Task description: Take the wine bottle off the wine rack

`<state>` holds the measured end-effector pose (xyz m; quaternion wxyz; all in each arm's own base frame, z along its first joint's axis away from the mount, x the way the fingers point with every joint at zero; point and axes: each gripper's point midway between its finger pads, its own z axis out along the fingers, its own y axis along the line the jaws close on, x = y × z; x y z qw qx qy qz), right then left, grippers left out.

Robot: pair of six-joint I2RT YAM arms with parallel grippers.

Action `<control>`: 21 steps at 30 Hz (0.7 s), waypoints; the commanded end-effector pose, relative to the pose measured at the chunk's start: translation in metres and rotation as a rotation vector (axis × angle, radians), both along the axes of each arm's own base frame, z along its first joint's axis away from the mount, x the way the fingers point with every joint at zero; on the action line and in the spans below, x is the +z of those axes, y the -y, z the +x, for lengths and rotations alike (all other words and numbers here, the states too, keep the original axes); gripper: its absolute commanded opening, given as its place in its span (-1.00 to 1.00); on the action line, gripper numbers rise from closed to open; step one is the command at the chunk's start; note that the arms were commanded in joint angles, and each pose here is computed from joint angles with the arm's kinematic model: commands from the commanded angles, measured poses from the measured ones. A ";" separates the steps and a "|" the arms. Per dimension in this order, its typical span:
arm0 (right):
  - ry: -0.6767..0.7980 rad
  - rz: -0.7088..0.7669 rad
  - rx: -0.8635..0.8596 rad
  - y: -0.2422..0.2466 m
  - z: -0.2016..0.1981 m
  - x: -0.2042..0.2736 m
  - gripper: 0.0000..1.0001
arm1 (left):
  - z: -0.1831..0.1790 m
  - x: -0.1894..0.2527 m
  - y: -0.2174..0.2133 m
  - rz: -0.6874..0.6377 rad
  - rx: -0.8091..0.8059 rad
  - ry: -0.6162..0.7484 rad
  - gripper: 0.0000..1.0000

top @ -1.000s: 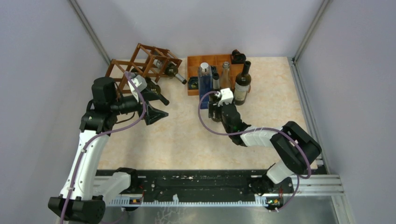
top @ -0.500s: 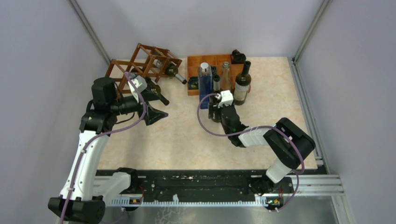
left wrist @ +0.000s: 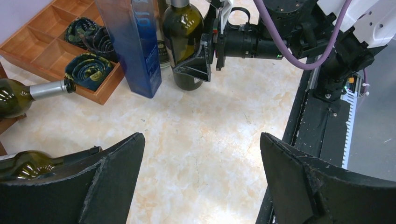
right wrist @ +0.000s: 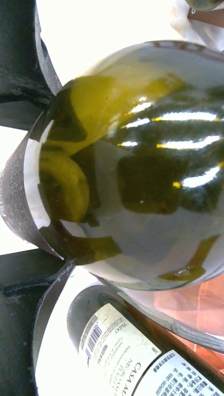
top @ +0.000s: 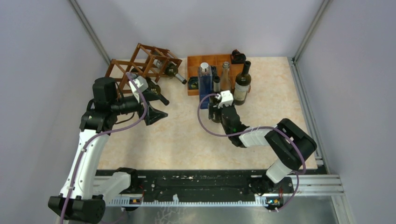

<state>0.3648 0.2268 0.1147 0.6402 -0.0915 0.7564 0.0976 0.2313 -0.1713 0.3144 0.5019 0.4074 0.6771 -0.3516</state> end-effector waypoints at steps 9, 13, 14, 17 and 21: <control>0.039 0.105 0.027 0.000 -0.010 0.049 0.97 | 0.009 -0.001 -0.004 0.062 -0.002 0.011 0.97; 0.038 0.101 0.027 0.003 -0.016 0.046 0.97 | 0.011 -0.001 -0.004 0.071 -0.001 0.021 0.97; 0.036 0.101 0.022 0.004 -0.016 0.045 0.97 | 0.010 0.000 -0.004 0.069 -0.004 0.022 0.97; 0.030 0.111 0.019 0.005 -0.018 0.050 0.97 | 0.009 0.001 -0.004 0.067 -0.006 0.023 0.97; 0.030 0.114 0.022 0.004 -0.019 0.059 0.97 | 0.010 0.001 -0.004 0.067 -0.007 0.021 0.97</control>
